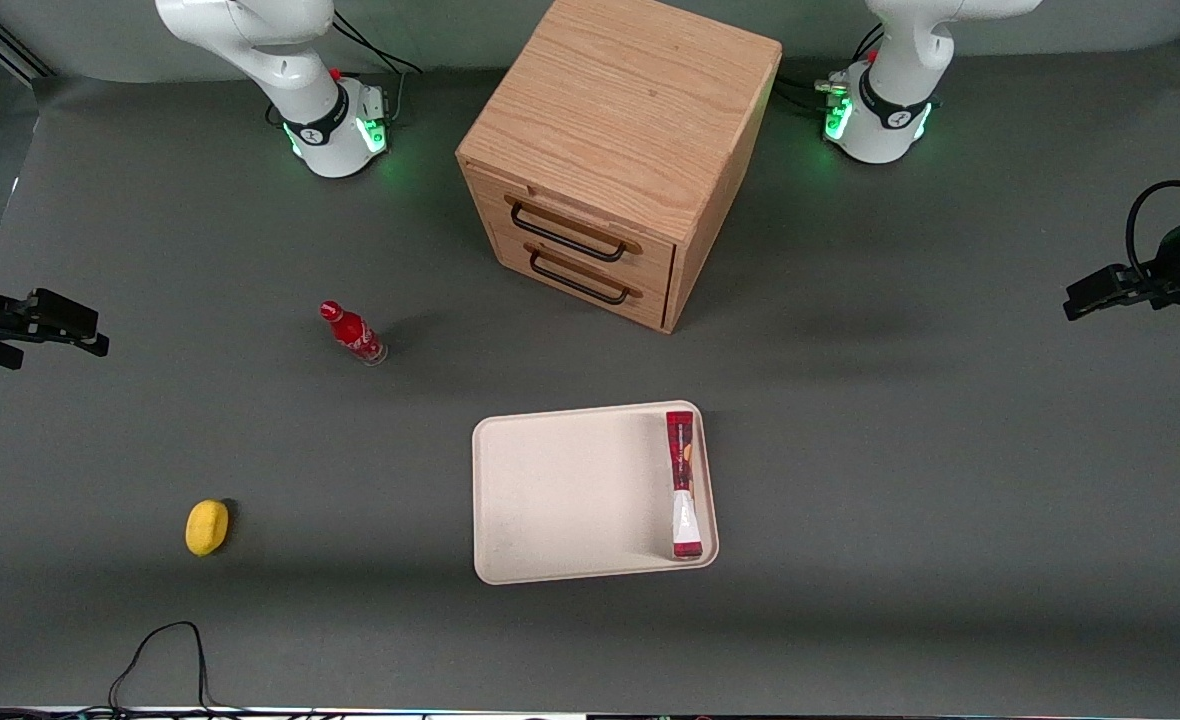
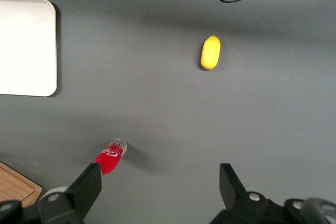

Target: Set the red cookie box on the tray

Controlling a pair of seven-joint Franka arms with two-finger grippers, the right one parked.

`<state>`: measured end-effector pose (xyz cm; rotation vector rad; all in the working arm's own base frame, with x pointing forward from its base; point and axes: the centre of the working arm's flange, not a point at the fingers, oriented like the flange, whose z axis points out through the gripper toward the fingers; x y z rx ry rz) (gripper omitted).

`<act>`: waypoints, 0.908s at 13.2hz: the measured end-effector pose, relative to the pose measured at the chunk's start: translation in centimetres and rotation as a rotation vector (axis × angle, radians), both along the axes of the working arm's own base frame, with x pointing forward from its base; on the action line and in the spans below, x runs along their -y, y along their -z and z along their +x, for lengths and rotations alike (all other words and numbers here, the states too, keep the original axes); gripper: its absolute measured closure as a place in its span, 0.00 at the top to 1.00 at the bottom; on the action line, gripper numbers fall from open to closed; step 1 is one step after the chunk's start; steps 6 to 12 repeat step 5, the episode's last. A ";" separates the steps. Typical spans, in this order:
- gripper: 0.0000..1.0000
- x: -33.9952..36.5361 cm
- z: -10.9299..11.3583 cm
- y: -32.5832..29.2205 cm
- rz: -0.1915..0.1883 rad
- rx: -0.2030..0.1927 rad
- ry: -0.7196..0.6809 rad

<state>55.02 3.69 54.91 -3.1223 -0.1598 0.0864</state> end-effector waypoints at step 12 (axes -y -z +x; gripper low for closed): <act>1.00 2.1 -0.3 -2.2 -0.001 -0.026 0.037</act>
